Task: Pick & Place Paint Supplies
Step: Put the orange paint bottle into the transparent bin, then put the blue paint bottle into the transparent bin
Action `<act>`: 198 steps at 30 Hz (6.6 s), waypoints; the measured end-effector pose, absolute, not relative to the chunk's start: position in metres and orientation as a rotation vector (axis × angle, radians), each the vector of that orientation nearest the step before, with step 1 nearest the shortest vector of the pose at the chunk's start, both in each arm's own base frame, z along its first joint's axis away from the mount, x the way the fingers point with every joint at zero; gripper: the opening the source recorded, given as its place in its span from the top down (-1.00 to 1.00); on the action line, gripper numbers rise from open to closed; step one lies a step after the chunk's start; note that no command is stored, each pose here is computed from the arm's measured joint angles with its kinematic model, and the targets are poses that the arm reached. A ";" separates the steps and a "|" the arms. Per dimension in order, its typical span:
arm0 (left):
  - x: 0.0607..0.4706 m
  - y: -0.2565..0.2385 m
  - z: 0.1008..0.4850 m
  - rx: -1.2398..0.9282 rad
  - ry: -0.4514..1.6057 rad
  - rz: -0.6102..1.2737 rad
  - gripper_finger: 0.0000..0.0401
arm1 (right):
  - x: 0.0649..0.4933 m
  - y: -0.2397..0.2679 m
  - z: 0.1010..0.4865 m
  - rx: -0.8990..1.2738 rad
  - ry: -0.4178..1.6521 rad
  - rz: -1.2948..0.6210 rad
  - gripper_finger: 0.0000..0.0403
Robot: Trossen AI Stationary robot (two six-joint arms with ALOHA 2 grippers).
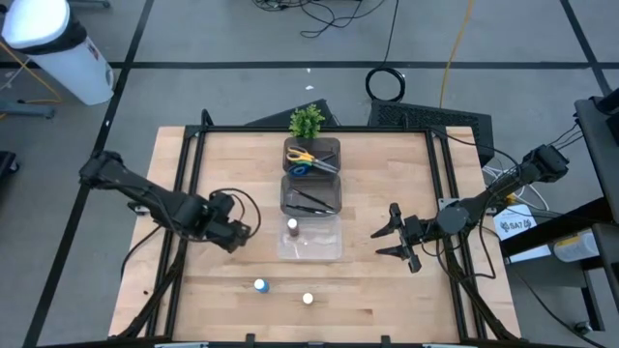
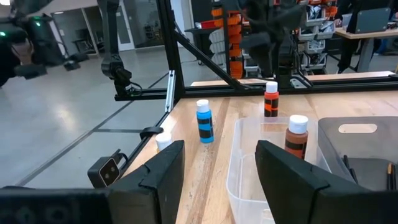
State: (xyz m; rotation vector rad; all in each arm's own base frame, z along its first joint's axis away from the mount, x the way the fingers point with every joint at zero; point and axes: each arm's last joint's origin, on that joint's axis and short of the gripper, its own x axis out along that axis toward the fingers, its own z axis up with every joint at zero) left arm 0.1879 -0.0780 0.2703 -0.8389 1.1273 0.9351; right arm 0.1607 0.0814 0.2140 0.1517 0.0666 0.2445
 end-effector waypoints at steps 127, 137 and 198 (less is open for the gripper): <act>0.459 -0.045 0.252 -0.488 1.159 0.380 -0.73 | 0.161 0.081 0.214 0.151 0.068 0.244 0.09; 0.417 -0.061 0.314 -0.500 1.136 0.360 -0.81 | 0.161 0.081 0.214 0.151 0.068 0.244 0.09; 0.296 -0.217 0.228 -0.670 1.385 0.698 -0.16 | 0.161 0.081 0.215 0.180 0.063 0.245 0.09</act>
